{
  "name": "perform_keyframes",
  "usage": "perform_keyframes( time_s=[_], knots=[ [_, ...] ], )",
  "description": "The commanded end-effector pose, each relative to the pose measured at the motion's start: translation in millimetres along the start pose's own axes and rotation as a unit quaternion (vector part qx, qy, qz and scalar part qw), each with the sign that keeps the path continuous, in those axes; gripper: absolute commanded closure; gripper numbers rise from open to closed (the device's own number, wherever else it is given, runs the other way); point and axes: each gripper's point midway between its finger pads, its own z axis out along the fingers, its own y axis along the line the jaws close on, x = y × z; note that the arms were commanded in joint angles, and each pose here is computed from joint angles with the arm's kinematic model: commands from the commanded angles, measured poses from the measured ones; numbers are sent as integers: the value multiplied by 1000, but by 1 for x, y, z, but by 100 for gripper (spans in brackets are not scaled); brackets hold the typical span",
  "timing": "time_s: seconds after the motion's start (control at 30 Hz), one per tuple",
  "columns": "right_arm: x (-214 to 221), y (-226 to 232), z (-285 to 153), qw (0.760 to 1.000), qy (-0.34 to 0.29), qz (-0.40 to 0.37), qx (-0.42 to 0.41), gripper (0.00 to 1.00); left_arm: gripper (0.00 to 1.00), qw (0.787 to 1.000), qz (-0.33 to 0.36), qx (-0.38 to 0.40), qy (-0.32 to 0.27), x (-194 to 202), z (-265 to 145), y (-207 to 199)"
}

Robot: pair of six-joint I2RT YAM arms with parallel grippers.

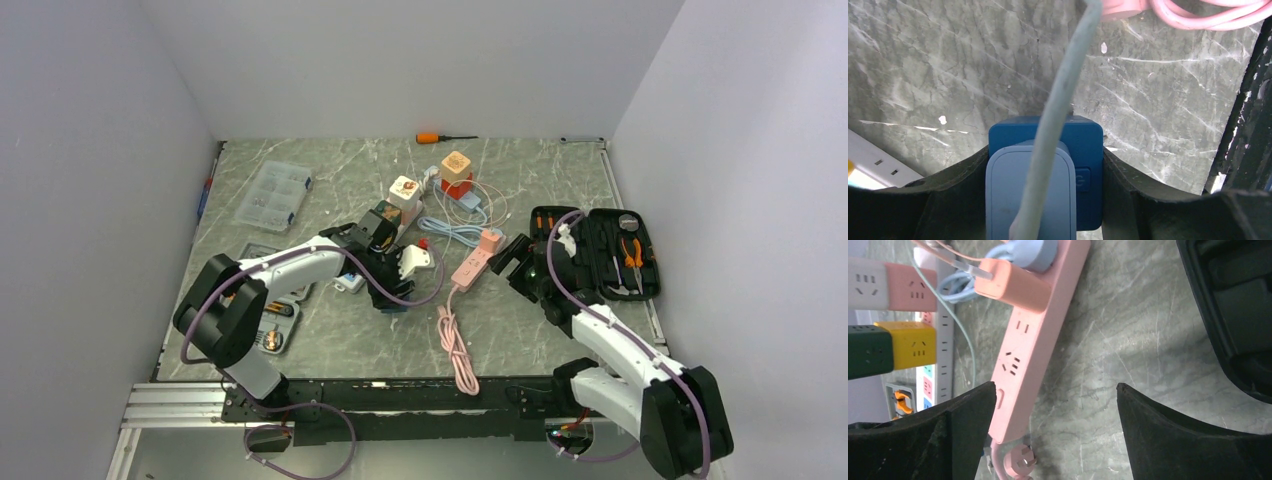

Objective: Pull the plug off the socket
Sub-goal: Place the plug at the center of the board.

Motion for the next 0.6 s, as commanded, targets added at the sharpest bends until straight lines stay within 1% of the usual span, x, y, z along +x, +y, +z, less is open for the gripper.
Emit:
perform_keyframes(
  time_s=[0.0, 0.07, 0.1, 0.13, 0.17, 0.2, 0.43, 0.57],
  knots=[
    [6, 9, 11, 999, 16, 24, -33, 8, 45, 1000, -7, 10, 0, -4, 8, 1],
    [8, 15, 15, 998, 26, 33, -48, 8, 36, 1000, -18, 13, 3, -4, 9, 1],
    [6, 18, 18, 998, 27, 35, -52, 7, 30, 1000, -20, 13, 1, -5, 9, 1],
    [5, 20, 21, 997, 29, 40, -57, 7, 14, 1000, -21, 13, -4, -7, 9, 0],
    [2, 25, 24, 996, 27, 47, -69, 7, 3, 1000, -21, 11, -14, -11, 7, 0],
    [3, 29, 27, 995, 31, 54, -80, 7, 1, 999, -23, 7, -22, -14, 5, -1],
    [19, 39, 54, 987, 72, 93, -109, 8, 1, 997, -56, 0, -43, -31, -19, -9],
    [30, 40, 69, 982, 94, 119, -113, 13, 1, 997, -65, -6, -49, -34, -34, -14]
  ],
)
